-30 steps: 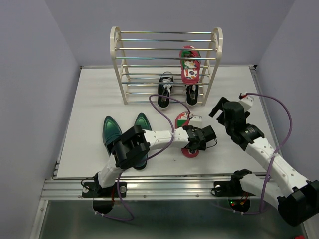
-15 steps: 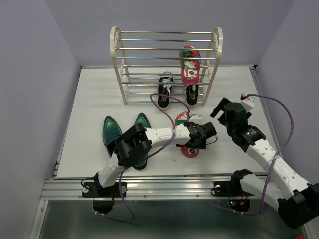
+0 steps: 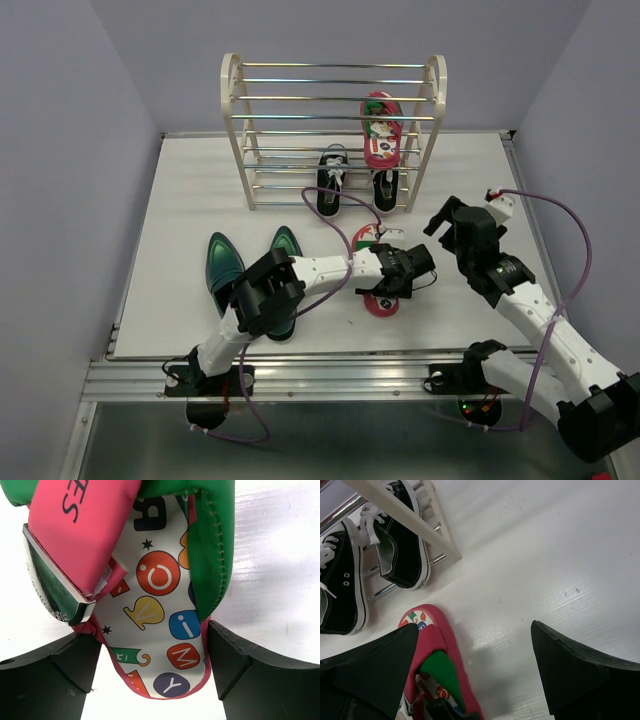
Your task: Place and organize the shoes onto the shoe shelf
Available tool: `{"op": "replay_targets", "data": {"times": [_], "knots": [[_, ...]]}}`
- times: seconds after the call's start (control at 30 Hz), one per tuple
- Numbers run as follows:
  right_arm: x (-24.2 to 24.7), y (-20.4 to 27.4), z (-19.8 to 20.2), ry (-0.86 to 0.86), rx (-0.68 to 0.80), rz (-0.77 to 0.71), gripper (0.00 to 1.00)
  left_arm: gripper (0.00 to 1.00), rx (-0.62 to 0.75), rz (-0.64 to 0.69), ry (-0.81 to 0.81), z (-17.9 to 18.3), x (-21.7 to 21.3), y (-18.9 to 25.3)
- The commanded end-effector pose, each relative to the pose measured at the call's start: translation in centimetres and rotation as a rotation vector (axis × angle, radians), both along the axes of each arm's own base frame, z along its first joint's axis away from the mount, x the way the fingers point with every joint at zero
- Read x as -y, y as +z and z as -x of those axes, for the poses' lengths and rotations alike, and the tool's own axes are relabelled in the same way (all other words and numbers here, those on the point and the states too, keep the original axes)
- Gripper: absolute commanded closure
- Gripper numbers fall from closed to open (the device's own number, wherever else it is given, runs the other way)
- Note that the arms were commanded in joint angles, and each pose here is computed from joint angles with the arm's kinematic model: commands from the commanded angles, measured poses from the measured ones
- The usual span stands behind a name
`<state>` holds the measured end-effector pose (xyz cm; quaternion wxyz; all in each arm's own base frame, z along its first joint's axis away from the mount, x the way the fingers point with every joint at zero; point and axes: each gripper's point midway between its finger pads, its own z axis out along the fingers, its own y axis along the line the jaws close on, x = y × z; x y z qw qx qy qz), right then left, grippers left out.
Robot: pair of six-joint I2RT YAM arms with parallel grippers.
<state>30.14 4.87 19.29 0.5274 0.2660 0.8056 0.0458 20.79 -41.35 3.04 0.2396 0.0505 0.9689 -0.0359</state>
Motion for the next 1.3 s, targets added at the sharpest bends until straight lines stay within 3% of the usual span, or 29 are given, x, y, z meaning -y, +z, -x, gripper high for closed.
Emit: {"op": "replay_targets", "data": {"times": [0.0, 0.27, 1.03, 1.17, 1.27], "knots": [[0.7, 2.2, -0.4, -0.030, 0.080, 0.002, 0.00, 1.00, 0.033, -0.134, 0.033, -1.5, -3.2, -4.6], [0.4, 2.9, -0.5, 0.008, 0.110, 0.009, 0.00, 1.00, 0.231, 0.023, -0.019, 0.0, -3.5, 3.5], [-0.6, 4.3, -1.8, 0.027, 0.179, -0.033, 0.00, 1.00, 0.428, 0.173, -0.024, 2.6, -7.2, 10.8], [-2.0, 4.6, -2.2, 0.105, 0.199, -0.044, 0.00, 1.00, 0.411, 0.186, -0.050, 3.1, -7.7, 9.5], [-6.6, 3.8, -1.7, 0.392, 0.177, -0.069, 0.00, 1.00, 0.350, 0.167, -0.100, 4.3, -8.1, 6.5]]}}
